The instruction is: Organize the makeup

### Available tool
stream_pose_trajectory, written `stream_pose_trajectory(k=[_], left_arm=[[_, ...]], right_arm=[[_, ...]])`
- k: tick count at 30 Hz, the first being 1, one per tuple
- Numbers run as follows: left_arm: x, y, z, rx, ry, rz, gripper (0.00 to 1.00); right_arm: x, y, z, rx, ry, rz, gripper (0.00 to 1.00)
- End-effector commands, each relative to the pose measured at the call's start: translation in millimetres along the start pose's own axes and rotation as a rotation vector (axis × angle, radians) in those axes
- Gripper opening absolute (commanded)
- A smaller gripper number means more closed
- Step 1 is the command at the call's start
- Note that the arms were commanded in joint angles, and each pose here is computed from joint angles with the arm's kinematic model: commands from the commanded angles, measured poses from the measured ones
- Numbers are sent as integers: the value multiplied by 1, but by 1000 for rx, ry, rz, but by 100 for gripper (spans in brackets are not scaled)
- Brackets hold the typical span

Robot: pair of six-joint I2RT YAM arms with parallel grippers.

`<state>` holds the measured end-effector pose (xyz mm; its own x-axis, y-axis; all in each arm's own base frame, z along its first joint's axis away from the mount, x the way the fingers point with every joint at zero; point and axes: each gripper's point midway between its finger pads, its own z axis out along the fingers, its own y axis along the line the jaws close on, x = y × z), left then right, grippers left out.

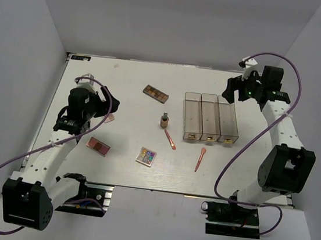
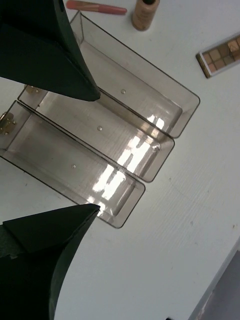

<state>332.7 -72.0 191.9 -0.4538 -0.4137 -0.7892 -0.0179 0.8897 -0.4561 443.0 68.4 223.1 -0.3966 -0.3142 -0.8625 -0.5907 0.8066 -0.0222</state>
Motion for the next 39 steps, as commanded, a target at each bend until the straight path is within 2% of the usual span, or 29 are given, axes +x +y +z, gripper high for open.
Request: stream_pose_trajectory(k=[1,5,7,8,10,11,13,14,17,18,19,20,22,23,28,34,39], left_arm=[[0,-11,0,58,10,-5,98],[3,-10,0,54,20,-13,98],[4,-9,-1,50,25,-12,98],[6,-8,-1,47,30,-13,98],[8,-7,-3,43,33,-15,98],[9,-7,-3,42,36,-18,96],[12,-6,-4,43,44,-22,94],[15,-6,-5,46,51,-26,92],[20,-8,-6,63,65,-31,82],[21,-9,-6,67,69,-33,77],[22,-9,-7,66,75,-34,75],[21,-10,-8,67,73,-33,75],[22,-9,-10,60,79,-33,76],[22,-7,-10,52,80,-34,78],[27,-5,-10,45,97,-47,83],[32,-10,-6,60,117,-56,84],[36,-8,0,57,138,-59,84]], right_arm=[[-12,16,-1,-96,-31,-58,89],[-18,42,0,-267,-100,-184,89],[-13,38,13,-267,-82,-151,89],[-28,48,18,-303,-100,-183,89],[-18,58,42,-361,-29,-160,89],[-37,52,46,-331,-37,-192,88],[-30,64,73,-356,35,-195,79],[-50,68,81,-320,29,-235,65],[-45,87,123,-298,88,-260,42],[-47,94,132,-282,87,-270,41],[-47,95,141,-260,87,-270,41],[-48,104,155,-246,83,-291,50],[-50,107,167,-231,77,-312,61],[-47,120,179,-249,81,-322,69],[-50,154,209,-309,49,-337,89],[-42,175,252,-338,16,-346,89],[-32,196,265,-400,-4,-368,89]])
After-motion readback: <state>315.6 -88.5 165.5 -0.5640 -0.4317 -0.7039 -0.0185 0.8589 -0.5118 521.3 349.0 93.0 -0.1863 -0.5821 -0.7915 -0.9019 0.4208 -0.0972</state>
